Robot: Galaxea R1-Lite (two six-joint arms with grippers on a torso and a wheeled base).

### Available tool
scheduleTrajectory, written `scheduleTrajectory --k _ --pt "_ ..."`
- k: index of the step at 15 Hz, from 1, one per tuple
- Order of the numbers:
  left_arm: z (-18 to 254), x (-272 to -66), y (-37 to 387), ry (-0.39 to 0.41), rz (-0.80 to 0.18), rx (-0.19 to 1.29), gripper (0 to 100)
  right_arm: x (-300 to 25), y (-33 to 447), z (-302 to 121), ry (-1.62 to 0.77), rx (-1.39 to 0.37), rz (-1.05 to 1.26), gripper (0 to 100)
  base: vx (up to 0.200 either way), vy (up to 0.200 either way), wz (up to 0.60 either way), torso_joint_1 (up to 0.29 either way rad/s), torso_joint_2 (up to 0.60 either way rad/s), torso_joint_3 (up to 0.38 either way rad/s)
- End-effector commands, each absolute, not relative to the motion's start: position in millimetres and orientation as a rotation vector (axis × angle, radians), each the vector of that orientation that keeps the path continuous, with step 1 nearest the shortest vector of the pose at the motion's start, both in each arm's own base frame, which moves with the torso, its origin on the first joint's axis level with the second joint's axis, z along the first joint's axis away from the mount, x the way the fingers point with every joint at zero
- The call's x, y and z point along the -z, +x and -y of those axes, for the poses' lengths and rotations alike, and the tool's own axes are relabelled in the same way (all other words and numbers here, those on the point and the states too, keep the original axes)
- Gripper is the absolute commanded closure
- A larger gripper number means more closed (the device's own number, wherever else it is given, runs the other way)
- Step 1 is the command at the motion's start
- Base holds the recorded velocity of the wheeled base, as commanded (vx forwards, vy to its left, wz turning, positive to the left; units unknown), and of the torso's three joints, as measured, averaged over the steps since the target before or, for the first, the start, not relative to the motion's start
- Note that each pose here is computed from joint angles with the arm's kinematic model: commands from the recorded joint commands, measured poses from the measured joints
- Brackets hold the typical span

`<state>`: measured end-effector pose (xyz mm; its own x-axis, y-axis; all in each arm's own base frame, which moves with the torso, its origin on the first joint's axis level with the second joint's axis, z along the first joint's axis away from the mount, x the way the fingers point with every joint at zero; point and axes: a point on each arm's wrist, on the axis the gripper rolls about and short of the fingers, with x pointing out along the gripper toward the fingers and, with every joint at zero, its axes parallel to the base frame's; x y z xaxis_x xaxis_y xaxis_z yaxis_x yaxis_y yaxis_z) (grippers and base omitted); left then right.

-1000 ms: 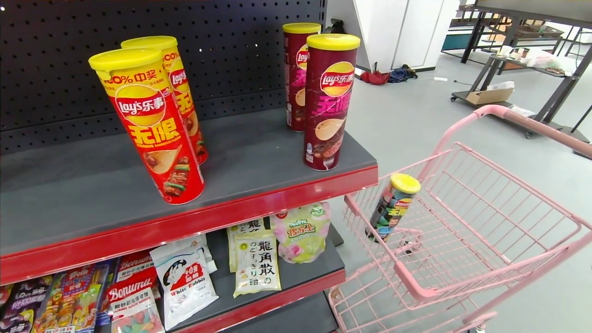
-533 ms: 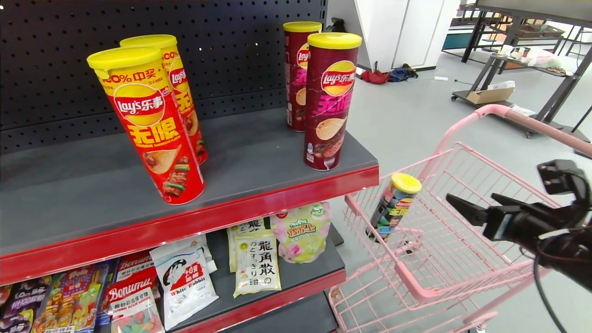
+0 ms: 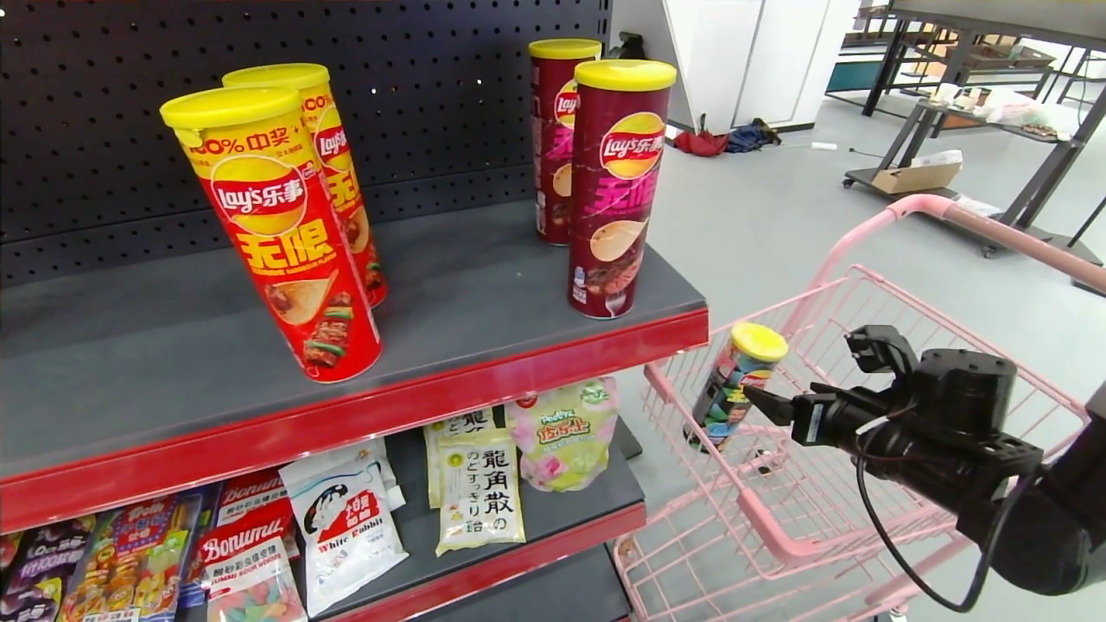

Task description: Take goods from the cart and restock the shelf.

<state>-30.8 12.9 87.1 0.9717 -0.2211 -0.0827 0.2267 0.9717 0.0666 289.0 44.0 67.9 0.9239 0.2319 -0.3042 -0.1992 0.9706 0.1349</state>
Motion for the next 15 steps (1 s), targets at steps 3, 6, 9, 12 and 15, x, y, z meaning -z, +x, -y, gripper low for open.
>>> scheduleTrajectory --k 3,6,9,12,15 --pt "-12.9 -87.1 -30.9 0.085 -0.074 0.227 0 -48.1 317.4 -48.0 0.113 -0.224 -0.343 0 0.0 0.0 0.0 0.0 0.0 0.0" --pt "-12.9 -87.2 -30.9 0.1 -0.07 0.227 0 -40.0 332.5 -48.0 0.12 -0.218 -0.339 0 0.0 0.0 0.0 0.0 0.0 0.0" --pt "-13.1 -87.2 -30.8 0.097 -0.071 0.219 0 -34.9 345.0 -50.3 0.14 -0.217 -0.329 0 0.0 0.0 0.0 0.0 0.0 0.0" --pt "-13.1 -87.2 -30.8 0.099 -0.071 0.219 0 -29.6 353.9 -51.5 0.14 -0.217 -0.325 0 0.0 0.0 0.0 0.0 0.0 0.0" --pt "-13.1 -87.2 -30.8 0.1 -0.071 0.219 0 -26.8 362.5 -52.2 0.141 -0.217 -0.312 0 0.0 0.0 0.0 0.0 0.0 0.0"
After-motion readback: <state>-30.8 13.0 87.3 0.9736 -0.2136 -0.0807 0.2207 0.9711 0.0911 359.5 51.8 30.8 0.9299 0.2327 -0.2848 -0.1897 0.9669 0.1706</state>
